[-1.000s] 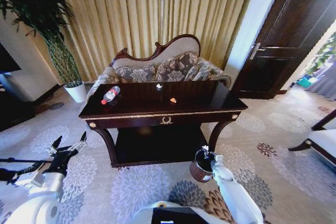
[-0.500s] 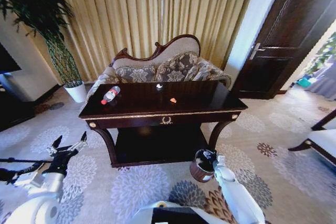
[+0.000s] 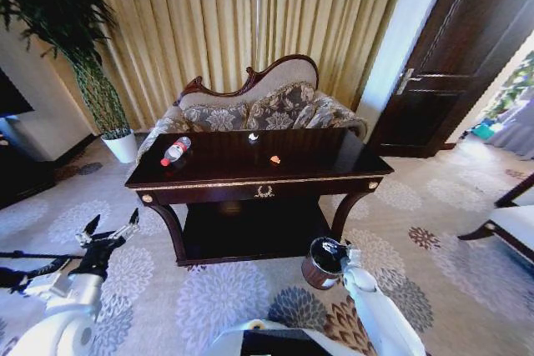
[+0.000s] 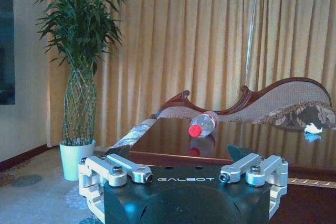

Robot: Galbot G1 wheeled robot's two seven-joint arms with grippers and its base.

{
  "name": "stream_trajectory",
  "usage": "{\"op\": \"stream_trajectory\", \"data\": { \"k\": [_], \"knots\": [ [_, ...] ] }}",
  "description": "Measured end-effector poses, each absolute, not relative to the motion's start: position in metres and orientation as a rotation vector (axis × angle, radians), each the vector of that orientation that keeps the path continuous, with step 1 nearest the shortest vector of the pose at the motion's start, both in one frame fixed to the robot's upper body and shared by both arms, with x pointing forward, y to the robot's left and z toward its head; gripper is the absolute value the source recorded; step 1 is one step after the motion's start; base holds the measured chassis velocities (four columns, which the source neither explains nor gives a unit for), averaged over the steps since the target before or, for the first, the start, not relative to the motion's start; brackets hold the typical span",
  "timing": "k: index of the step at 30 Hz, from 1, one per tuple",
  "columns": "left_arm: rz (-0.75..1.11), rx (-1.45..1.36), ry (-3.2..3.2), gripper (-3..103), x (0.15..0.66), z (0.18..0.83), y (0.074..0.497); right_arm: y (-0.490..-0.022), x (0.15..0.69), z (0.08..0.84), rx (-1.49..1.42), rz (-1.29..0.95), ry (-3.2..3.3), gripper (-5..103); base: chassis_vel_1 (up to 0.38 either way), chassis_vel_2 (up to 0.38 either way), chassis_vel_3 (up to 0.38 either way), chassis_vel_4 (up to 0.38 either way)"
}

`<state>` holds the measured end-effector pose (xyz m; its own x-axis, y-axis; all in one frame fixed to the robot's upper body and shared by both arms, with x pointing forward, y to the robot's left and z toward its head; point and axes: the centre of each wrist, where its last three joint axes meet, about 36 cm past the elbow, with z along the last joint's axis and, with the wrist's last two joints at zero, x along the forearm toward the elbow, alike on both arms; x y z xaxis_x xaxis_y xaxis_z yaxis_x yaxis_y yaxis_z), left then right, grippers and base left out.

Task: Move to the front of the table and place the trash on the table into the trash bin.

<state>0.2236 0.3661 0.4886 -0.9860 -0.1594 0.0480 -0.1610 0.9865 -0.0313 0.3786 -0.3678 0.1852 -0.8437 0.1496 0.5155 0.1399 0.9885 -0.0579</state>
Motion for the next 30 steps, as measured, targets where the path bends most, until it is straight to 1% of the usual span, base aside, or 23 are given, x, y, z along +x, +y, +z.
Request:
{"op": "stream_trajectory", "data": {
  "k": [13,15,17,18,20,21,23,24,26,27,30],
  "knots": [
    [0.055,0.256,-3.087,100,0.224,0.488,0.369,-0.367,0.374,0.192,-0.201,0.027,-2.594,100,0.000,0.000,0.000,0.000],
    [0.057,0.257,-3.088,100,0.223,0.488,0.369,-0.366,0.372,0.204,-0.204,0.034,-2.624,100,0.000,0.000,0.000,0.000],
    [0.060,0.256,-3.088,100,0.224,0.487,0.369,-0.364,0.374,0.234,-0.197,0.012,-2.697,100,0.000,0.000,0.000,0.000],
    [0.060,0.256,-3.088,100,0.224,0.487,0.369,-0.364,0.374,0.234,-0.197,0.012,-2.697,100,0.000,0.000,0.000,0.000],
    [0.068,0.250,-3.089,100,0.224,0.486,0.367,-0.359,0.379,0.280,-0.180,0.000,-2.803,100,0.000,0.000,0.000,0.000],
    [0.068,0.250,-3.089,100,0.224,0.486,0.367,-0.359,0.379,0.280,-0.180,0.000,-2.803,100,0.000,0.000,0.000,0.000],
    [0.071,0.240,-3.095,100,0.225,0.487,0.365,-0.352,0.383,0.324,-0.170,-0.017,-2.891,100,0.000,0.000,0.000,0.000],
    [0.071,0.240,-3.095,100,0.225,0.487,0.365,-0.352,0.383,0.324,-0.170,-0.017,-2.891,100,0.000,0.000,0.000,0.000],
    [0.068,0.231,-3.106,100,0.227,0.490,0.364,-0.342,0.382,0.363,-0.166,-0.020,-2.974,100,0.000,0.000,0.000,0.000],
    [0.068,0.231,-3.106,100,0.227,0.490,0.364,-0.342,0.382,0.363,-0.166,-0.020,-2.974,100,0.000,0.000,0.000,0.000],
    [0.070,0.230,-3.115,100,0.229,0.492,0.364,-0.322,0.373,0.415,-0.105,-0.055,-3.041,100,0.000,0.000,0.000,0.000]
  ]
}}
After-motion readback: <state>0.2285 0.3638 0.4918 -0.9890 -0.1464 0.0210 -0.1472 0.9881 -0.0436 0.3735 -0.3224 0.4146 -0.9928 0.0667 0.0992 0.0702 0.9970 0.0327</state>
